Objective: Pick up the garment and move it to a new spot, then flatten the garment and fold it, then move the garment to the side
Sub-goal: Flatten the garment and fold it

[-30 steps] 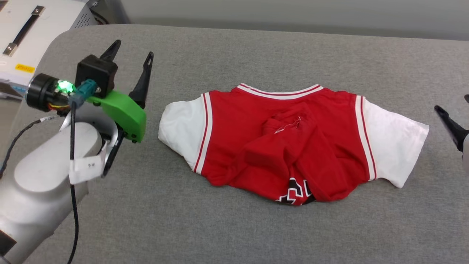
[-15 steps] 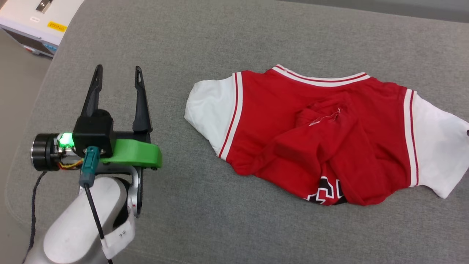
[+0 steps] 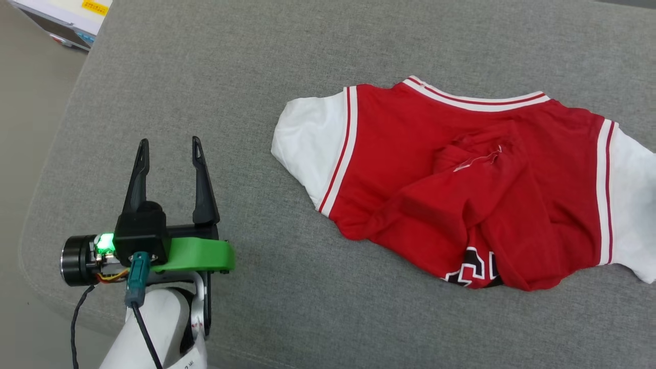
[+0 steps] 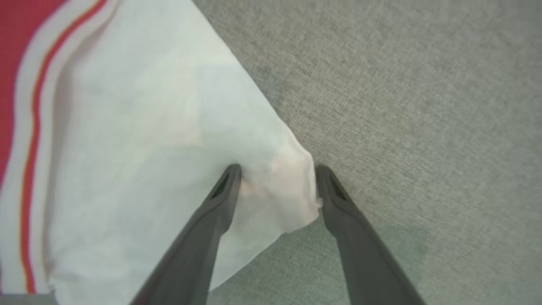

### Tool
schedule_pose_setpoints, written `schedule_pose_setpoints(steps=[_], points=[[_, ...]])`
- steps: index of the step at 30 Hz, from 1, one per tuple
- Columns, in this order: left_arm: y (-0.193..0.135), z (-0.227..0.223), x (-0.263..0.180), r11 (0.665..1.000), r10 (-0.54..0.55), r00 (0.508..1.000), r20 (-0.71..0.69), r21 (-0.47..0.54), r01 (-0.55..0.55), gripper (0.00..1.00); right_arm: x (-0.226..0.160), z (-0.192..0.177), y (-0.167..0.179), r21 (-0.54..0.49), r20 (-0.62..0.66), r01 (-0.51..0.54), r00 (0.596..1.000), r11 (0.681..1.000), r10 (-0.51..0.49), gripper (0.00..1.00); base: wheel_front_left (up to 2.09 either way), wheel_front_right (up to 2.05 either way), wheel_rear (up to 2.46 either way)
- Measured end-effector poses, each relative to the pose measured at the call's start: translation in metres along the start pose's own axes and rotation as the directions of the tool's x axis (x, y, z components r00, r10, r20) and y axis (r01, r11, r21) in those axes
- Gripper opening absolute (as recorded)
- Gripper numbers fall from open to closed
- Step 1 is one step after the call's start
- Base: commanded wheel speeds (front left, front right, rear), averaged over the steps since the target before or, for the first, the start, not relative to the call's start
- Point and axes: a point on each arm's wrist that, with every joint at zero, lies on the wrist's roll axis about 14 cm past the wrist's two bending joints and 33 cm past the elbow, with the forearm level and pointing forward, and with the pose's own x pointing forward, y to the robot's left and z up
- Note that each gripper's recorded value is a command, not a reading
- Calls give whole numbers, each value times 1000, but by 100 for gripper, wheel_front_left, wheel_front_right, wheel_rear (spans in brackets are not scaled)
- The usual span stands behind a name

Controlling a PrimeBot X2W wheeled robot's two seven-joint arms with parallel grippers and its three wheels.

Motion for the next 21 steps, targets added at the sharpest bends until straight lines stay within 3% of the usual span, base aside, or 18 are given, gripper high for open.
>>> schedule_pose_setpoints(steps=[6,10,15,20,21], points=[[-1,8,-3,1000,-19,999,32,12,18,100,-20,22,1,35,186,3,983,999,-10,0,0,0,0],[-4,14,-6,999,-37,998,51,6,37,100,-45,15,-23,65,241,71,967,995,-85,0,0,0,0],[-11,21,-9,998,-66,995,73,-1,66,100,-70,-23,-54,127,199,164,962,978,-187,0,0,0,0],[-19,24,-7,995,-103,991,89,4,103,100,-74,-63,-56,185,140,180,968,966,-207,0,0,0,0],[-21,25,-7,994,-112,989,92,5,112,100,-74,-65,-54,199,150,176,967,964,-208,7,0,0,0]])
